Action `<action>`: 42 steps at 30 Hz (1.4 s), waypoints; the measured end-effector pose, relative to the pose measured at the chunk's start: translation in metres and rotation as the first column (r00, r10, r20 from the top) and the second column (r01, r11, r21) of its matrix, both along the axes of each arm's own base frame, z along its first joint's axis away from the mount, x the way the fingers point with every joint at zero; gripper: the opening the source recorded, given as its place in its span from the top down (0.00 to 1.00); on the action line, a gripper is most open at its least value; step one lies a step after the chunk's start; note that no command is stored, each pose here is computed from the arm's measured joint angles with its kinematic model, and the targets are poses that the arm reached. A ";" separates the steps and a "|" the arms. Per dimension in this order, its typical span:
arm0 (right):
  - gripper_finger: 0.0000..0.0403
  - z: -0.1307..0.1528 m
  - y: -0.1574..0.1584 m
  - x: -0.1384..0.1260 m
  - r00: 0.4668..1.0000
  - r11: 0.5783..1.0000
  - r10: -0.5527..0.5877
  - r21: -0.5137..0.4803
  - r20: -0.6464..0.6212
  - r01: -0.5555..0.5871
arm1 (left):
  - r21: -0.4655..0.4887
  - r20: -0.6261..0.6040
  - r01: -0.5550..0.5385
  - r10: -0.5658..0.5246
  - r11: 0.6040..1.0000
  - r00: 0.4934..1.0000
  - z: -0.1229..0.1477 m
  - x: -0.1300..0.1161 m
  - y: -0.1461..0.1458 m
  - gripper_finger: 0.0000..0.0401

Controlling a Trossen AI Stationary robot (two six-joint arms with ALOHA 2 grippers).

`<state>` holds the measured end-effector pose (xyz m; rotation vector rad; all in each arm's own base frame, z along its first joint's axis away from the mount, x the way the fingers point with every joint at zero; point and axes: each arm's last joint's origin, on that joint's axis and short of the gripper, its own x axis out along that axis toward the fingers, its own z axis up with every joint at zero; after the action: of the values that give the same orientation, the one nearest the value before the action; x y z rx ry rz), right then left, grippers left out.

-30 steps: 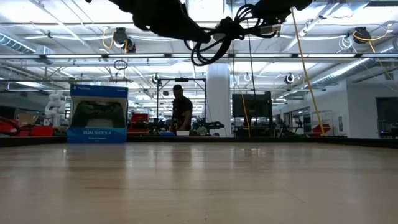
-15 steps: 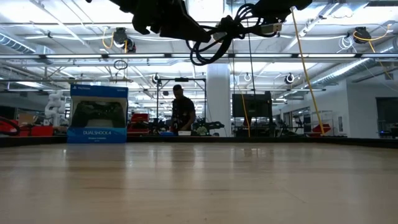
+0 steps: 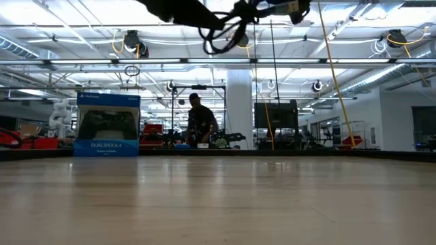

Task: Pick and place USB-C Cables
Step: Put the black cable into the blue basket

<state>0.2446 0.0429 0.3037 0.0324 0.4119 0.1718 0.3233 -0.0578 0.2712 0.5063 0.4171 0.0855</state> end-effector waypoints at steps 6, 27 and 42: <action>0.45 0.009 0.004 -0.004 0.996 0.998 -0.049 -0.029 0.076 0.051 | -0.019 -0.014 0.001 -0.001 1.000 1.000 0.020 -0.027 -0.013 0.92; 0.32 0.013 0.010 -0.017 0.999 0.999 -0.014 -0.051 0.051 0.017 | -0.187 -0.354 -0.116 0.043 0.976 0.934 0.103 -0.122 -0.036 0.92; 0.32 0.004 0.009 -0.021 0.999 0.996 -0.008 -0.089 -0.037 0.004 | -0.337 -0.744 -0.340 -0.027 0.878 0.667 0.127 -0.135 -0.069 0.92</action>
<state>0.2241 0.0518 0.3079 -0.0503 0.4564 0.1471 0.1882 -0.1272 0.3977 0.0004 1.2604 -0.0542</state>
